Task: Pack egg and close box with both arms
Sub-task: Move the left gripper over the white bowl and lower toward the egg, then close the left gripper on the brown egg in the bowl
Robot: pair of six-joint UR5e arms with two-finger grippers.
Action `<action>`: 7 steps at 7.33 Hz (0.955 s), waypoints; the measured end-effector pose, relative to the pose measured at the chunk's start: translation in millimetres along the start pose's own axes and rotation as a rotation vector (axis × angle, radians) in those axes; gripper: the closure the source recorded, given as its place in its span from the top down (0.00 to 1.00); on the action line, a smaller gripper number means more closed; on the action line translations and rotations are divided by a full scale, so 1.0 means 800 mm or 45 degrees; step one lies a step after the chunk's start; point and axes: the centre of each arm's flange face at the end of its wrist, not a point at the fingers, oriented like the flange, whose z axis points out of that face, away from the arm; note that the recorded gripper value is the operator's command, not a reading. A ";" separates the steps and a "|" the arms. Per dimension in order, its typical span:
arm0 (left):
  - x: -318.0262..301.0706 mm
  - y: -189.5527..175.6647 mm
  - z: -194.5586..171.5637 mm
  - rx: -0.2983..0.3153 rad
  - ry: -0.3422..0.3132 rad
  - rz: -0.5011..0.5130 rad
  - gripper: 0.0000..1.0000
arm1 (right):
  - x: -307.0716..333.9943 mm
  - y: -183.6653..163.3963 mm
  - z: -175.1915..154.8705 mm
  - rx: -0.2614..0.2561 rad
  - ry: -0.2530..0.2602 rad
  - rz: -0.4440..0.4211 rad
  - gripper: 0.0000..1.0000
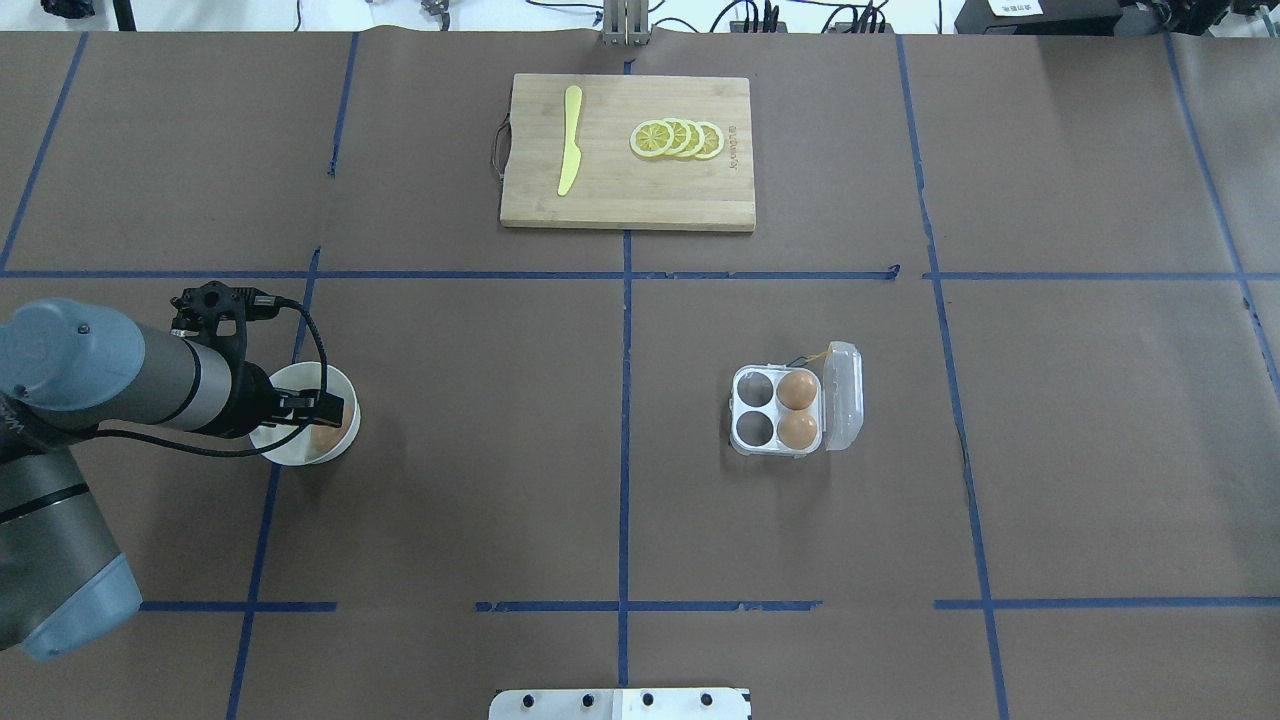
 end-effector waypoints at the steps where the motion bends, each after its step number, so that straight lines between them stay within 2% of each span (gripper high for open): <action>1: 0.004 0.002 0.003 -0.006 0.002 0.006 0.81 | 0.000 0.000 0.000 0.000 0.000 0.000 1.00; 7: 0.006 -0.003 0.023 -0.018 -0.018 0.003 0.74 | -0.001 0.000 -0.001 0.001 0.000 -0.003 1.00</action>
